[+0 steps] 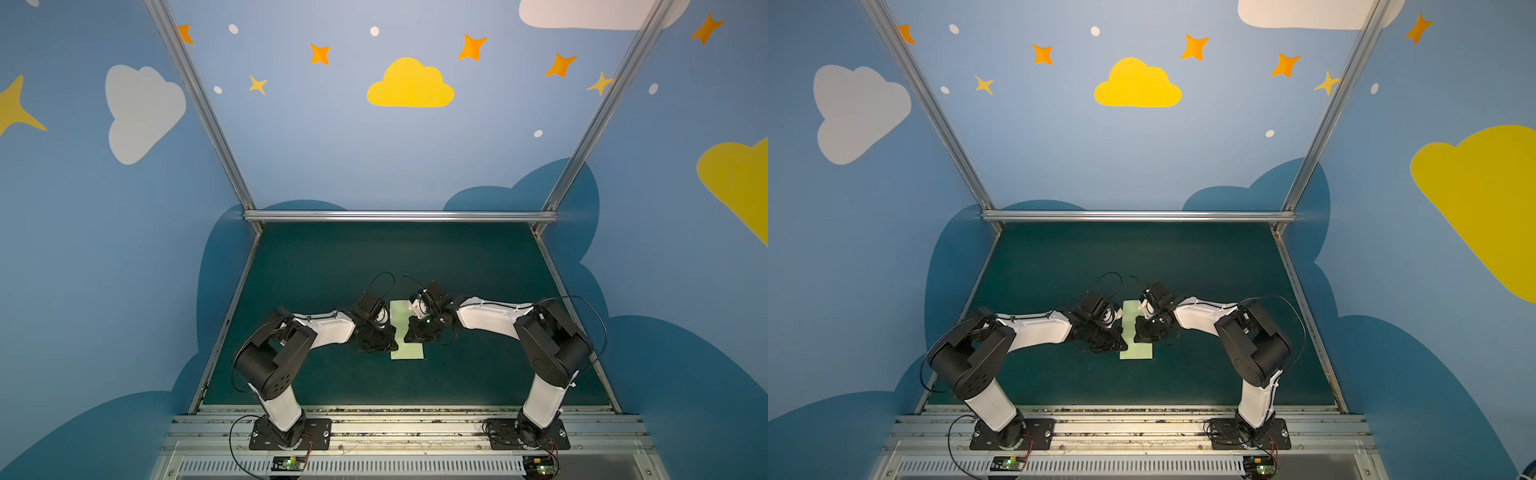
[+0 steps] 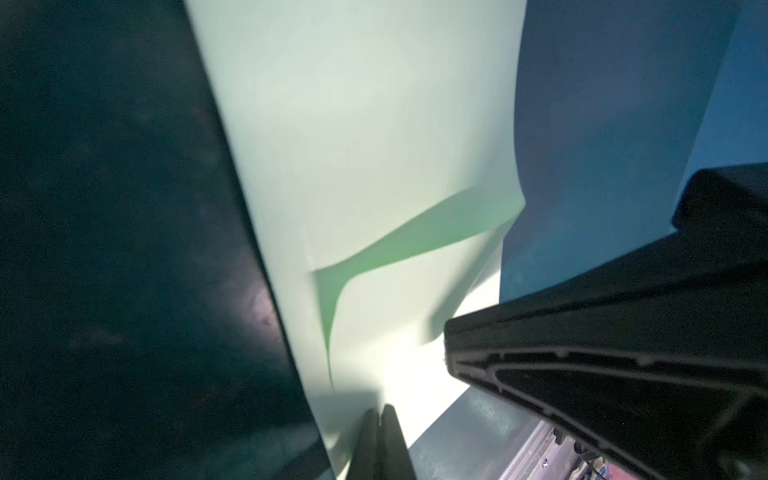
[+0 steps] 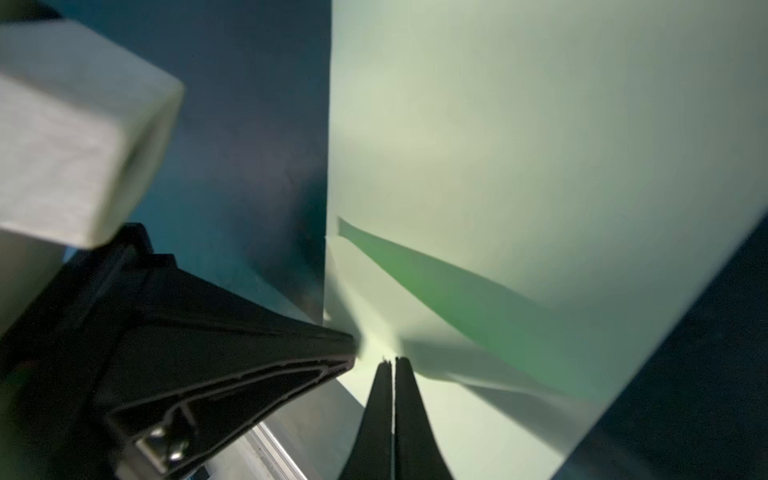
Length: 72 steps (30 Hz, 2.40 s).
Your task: Fold a paper plane with a square sheet of paper (fold left side to right side)
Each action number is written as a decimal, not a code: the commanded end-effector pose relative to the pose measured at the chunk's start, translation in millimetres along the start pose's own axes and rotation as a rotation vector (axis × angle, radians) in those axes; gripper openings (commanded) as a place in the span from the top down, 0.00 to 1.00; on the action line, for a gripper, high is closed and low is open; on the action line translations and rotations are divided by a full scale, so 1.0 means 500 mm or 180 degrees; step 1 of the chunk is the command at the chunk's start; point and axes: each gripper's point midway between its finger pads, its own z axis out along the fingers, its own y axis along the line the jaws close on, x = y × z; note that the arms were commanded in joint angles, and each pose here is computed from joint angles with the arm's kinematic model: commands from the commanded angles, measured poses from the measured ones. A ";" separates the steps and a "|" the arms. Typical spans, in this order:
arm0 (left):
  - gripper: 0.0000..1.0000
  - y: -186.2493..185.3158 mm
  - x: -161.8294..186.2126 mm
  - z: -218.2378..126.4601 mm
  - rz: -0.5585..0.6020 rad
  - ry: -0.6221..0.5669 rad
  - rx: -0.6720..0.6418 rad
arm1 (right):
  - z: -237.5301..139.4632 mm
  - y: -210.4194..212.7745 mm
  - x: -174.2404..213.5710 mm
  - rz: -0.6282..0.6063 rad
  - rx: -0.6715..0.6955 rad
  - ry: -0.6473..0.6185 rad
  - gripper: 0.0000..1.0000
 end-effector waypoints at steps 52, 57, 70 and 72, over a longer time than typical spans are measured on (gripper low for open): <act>0.97 -0.036 -0.016 0.010 0.0015 0.0130 -0.0005 | 0.043 -0.073 0.005 0.0354 0.0091 -0.0029 1.00; 0.97 -0.015 -0.002 0.018 -0.0032 0.0154 -0.0068 | 0.043 -0.075 0.005 0.0351 0.0104 -0.0021 1.00; 0.97 0.030 0.052 0.006 -0.0158 0.0147 -0.0186 | 0.039 -0.082 0.005 0.0369 0.0106 -0.0040 1.00; 0.97 0.040 0.064 -0.003 -0.0188 0.0128 -0.0227 | 0.039 -0.083 0.003 0.0374 0.0100 -0.0043 1.00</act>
